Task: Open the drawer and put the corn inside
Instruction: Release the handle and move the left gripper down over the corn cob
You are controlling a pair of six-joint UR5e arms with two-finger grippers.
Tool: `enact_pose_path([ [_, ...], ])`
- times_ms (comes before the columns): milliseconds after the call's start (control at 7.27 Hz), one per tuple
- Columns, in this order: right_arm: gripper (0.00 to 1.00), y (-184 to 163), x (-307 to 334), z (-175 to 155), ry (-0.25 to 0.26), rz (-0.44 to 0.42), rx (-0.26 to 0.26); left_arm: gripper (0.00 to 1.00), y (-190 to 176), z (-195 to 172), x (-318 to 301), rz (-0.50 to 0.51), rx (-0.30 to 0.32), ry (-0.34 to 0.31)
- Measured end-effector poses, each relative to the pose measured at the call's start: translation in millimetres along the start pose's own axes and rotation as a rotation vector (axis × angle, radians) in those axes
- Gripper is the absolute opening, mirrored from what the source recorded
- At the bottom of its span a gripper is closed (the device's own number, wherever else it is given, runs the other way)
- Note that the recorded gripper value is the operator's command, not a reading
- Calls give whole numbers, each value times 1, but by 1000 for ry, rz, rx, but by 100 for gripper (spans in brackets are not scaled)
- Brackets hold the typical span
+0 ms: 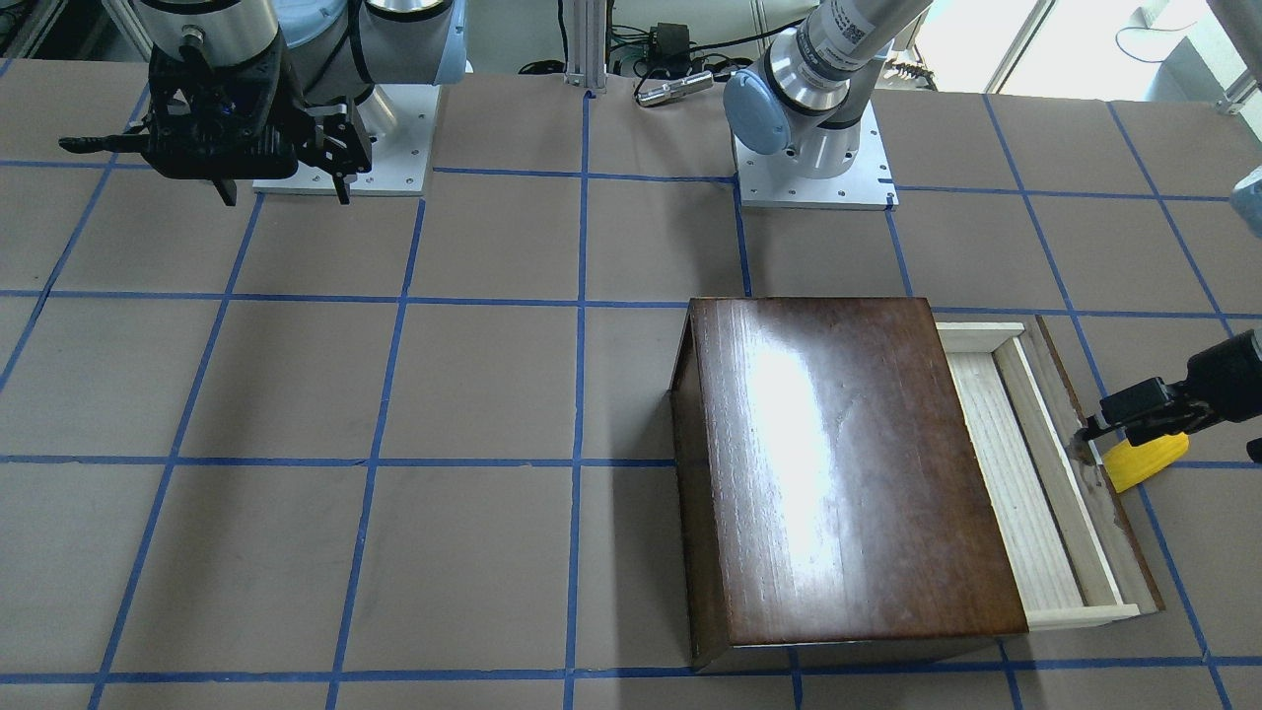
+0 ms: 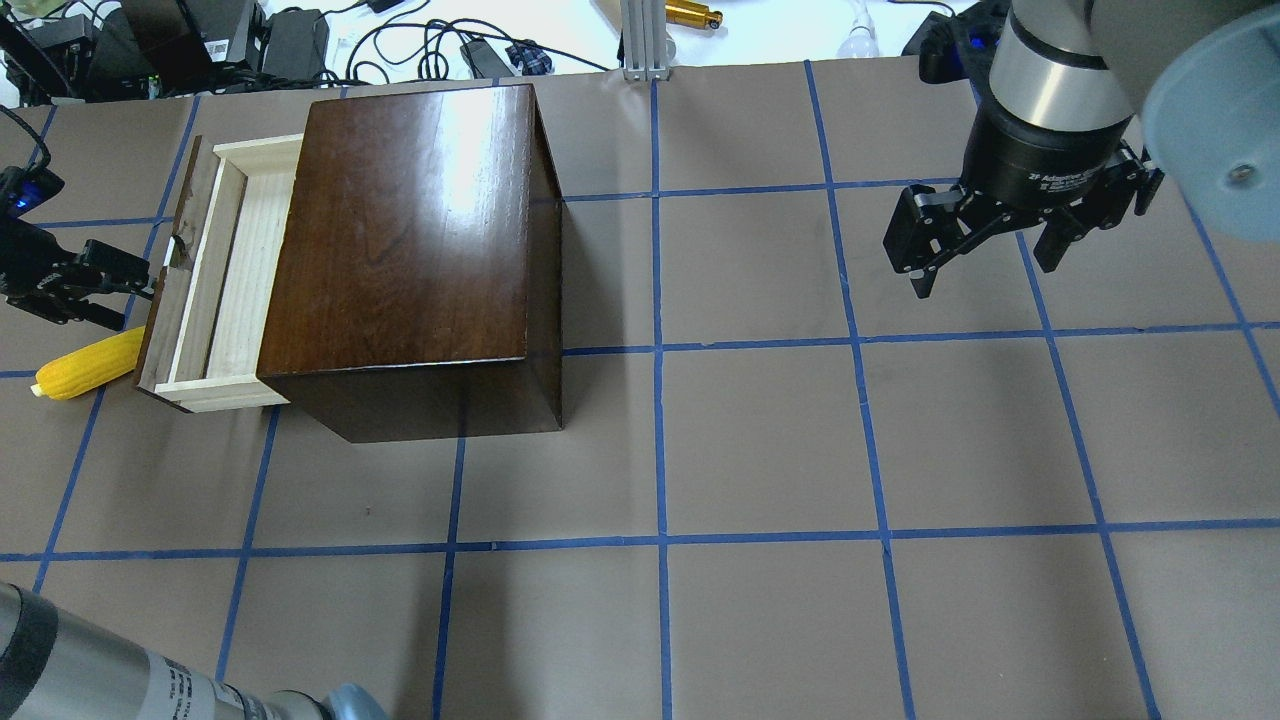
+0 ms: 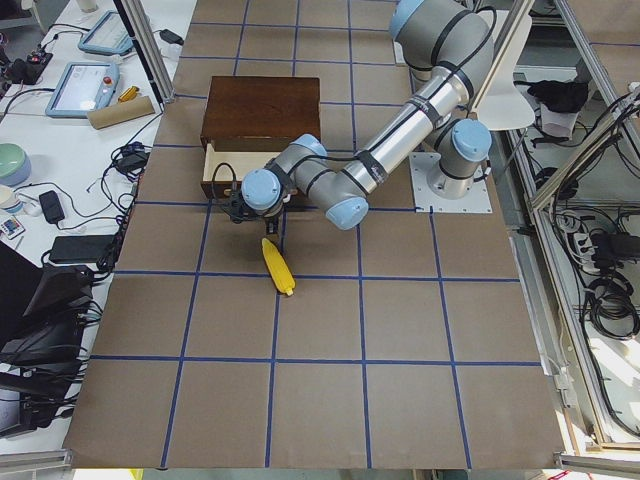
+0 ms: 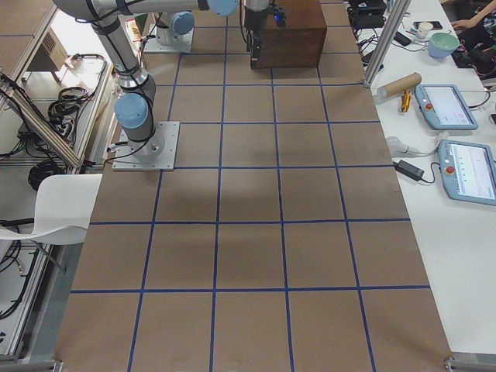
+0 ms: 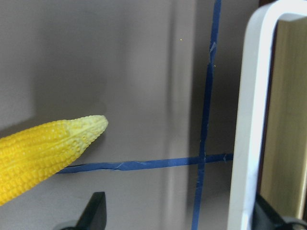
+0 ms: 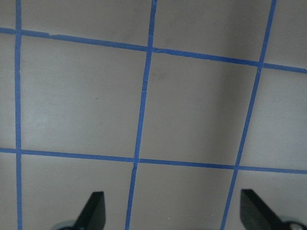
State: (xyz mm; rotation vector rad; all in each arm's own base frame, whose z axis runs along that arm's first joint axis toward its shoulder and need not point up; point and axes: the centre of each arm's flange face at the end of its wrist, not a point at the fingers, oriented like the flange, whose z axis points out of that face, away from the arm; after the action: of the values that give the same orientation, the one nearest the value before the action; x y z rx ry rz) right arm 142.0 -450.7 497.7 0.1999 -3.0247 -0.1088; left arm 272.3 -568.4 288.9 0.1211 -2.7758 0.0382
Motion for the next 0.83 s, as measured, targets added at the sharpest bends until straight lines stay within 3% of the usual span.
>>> enact_pose_path([
  [412,100,0,0,0,0,0,0,100,-6,-40,1,26,-26,-120],
  [825,100,0,0,0,0,0,1,100,-9,-40,-23,166,-112,-271],
])
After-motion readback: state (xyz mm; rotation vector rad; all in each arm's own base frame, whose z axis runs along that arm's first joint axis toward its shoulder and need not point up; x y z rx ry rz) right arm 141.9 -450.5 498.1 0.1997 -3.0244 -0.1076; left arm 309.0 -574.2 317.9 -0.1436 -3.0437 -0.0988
